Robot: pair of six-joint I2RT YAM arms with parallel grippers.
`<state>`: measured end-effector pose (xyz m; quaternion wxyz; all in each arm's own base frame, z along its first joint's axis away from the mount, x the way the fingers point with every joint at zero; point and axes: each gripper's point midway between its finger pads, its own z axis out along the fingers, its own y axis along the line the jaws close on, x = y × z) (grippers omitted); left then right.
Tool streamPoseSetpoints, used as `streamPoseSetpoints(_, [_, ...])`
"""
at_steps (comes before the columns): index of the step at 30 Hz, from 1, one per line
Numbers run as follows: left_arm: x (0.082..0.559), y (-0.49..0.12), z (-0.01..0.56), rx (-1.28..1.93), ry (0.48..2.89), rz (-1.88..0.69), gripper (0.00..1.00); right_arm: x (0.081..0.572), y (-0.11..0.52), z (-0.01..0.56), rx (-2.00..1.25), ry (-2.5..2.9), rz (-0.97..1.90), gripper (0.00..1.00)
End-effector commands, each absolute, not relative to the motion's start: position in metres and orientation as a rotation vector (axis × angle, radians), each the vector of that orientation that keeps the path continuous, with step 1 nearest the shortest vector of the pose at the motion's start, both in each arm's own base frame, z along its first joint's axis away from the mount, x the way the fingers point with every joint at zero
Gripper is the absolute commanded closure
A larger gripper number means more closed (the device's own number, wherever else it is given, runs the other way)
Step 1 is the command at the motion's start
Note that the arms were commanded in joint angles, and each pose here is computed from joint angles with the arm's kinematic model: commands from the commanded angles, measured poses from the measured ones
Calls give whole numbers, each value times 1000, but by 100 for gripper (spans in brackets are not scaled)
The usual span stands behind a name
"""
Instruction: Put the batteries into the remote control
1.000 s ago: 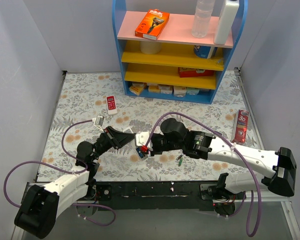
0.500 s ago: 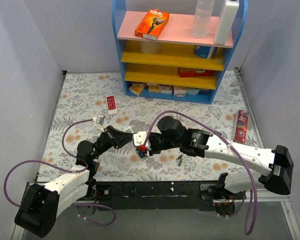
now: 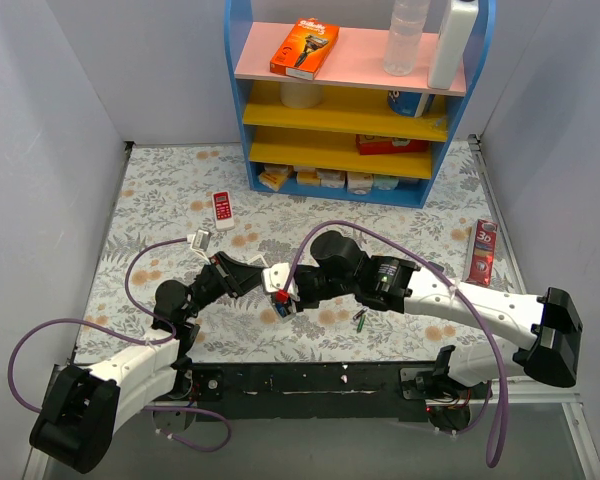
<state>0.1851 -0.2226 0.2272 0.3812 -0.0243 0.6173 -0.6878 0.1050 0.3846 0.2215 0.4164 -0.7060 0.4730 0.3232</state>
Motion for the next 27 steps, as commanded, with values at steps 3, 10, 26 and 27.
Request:
streamPoseSetpoints(3, [183, -224, 256, -3, 1484, -1778, 100, 106, 388, 227, -1778, 1181, 819, 83])
streamPoseSetpoints(10, [182, -221, 261, -11, 1462, -1776, 100, 113, 383, 213, -1770, 1244, 773, 86])
streamPoseSetpoints(26, [178, -217, 269, 7, 1402, -1761, 100, 126, 369, 190, -1691, 1387, 729, 90])
streamPoseSetpoints(27, [178, -216, 269, 5, 1399, -1760, 100, 126, 368, 190, -1685, 1386, 730, 90])
